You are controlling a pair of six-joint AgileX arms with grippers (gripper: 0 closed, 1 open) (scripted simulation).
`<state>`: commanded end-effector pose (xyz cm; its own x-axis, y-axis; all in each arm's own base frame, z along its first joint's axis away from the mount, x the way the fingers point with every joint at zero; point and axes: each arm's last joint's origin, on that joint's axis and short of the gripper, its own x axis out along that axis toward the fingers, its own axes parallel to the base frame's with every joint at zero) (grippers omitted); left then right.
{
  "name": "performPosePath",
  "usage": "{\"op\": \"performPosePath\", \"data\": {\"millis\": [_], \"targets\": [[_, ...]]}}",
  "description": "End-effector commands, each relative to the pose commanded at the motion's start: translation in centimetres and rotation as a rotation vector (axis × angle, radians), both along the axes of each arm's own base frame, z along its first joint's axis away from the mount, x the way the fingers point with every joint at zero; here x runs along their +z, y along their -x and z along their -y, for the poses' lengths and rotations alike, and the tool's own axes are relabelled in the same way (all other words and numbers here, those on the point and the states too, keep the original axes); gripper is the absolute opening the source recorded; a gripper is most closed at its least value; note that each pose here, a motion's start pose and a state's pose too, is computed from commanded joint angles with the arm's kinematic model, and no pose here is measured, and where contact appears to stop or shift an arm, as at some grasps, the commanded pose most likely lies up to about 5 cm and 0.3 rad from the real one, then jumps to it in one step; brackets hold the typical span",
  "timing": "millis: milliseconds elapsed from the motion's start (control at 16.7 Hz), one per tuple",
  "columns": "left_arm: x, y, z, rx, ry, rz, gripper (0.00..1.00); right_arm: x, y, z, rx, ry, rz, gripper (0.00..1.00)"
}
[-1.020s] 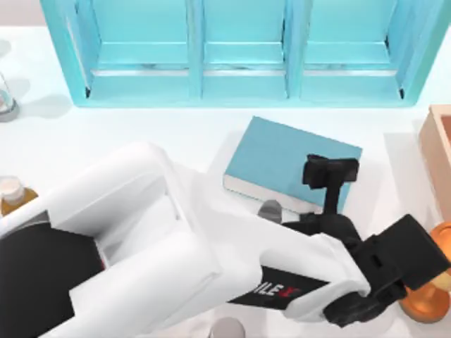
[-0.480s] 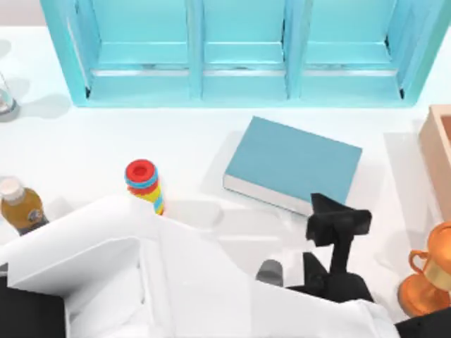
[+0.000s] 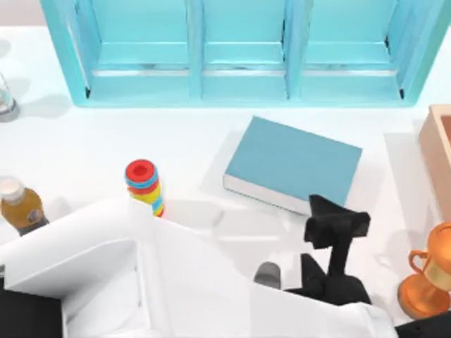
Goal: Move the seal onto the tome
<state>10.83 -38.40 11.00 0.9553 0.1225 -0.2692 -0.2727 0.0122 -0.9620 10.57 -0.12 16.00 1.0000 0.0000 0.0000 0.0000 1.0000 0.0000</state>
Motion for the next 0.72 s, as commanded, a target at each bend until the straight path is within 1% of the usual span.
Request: {"op": "performPosePath", "data": {"millis": [180, 360, 540, 720], "targets": [[1.8, -1.0, -0.7, -0.003, -0.019, -0.034, 1.0, 0.0, 0.0, 0.0, 0.0, 0.0, 0.0, 1.0], [4.8, -3.2, -3.0, -0.014, -0.062, -0.104, 1.0, 0.0, 0.0, 0.0, 0.0, 0.0, 0.0, 1.0], [8.5, -5.7, -7.1, -0.057, -0.116, -0.186, 1.0, 0.0, 0.0, 0.0, 0.0, 0.0, 0.0, 1.0], [12.2, -7.3, -12.4, -0.141, -0.193, -0.237, 1.0, 0.0, 0.0, 0.0, 0.0, 0.0, 0.0, 1.0]]}}
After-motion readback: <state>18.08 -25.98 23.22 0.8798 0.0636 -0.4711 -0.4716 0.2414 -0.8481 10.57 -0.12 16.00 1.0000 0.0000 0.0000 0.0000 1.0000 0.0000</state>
